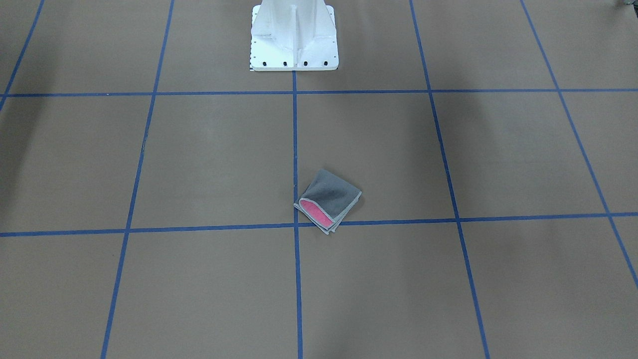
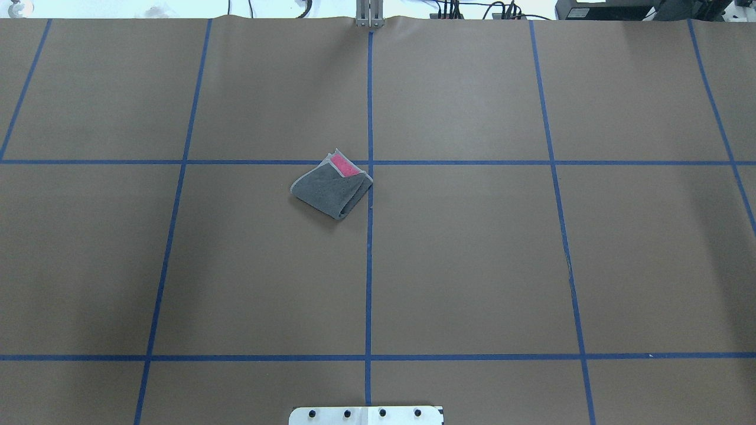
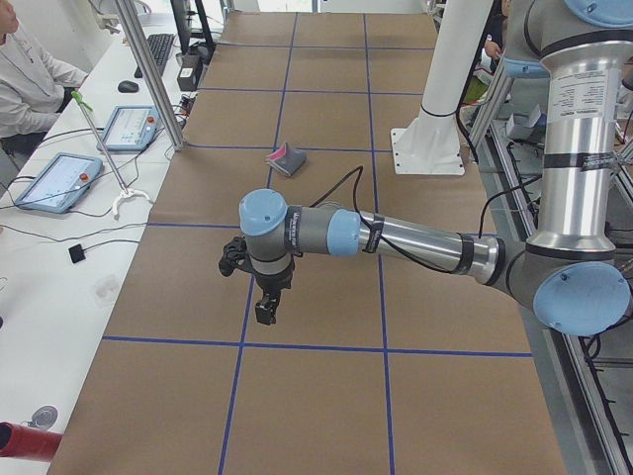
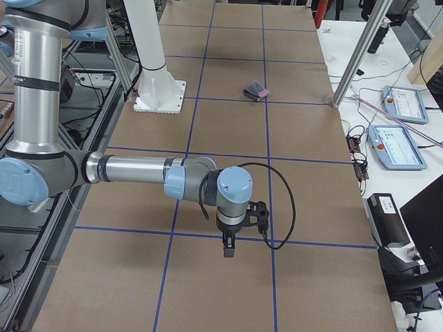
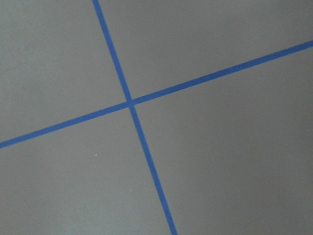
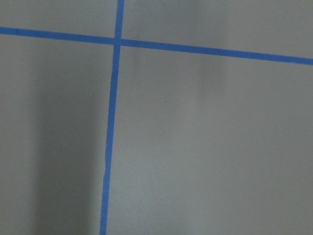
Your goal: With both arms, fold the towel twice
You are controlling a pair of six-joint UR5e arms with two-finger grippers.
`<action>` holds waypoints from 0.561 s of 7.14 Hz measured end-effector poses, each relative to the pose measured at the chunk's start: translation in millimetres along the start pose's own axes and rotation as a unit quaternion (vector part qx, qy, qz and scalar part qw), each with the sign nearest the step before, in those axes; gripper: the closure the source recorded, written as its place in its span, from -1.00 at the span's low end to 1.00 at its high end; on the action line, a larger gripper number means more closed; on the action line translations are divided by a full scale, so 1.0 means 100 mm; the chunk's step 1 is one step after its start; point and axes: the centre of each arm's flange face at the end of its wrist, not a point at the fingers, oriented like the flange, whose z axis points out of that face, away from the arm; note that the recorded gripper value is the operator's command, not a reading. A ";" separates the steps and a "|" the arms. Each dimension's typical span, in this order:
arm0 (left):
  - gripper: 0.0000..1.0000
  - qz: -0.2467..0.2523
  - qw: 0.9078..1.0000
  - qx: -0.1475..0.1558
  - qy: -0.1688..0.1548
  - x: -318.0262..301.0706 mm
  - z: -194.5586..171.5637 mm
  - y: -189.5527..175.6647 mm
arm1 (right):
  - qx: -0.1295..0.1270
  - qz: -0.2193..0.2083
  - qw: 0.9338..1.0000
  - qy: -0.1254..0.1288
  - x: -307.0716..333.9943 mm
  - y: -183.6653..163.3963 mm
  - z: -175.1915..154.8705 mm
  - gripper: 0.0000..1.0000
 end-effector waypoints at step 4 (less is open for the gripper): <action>-1.00 -0.038 0.999 -0.015 0.005 -0.30 0.22 0.52 | 0.004 0.009 1.000 -0.006 -0.04 -0.01 -0.04 -0.99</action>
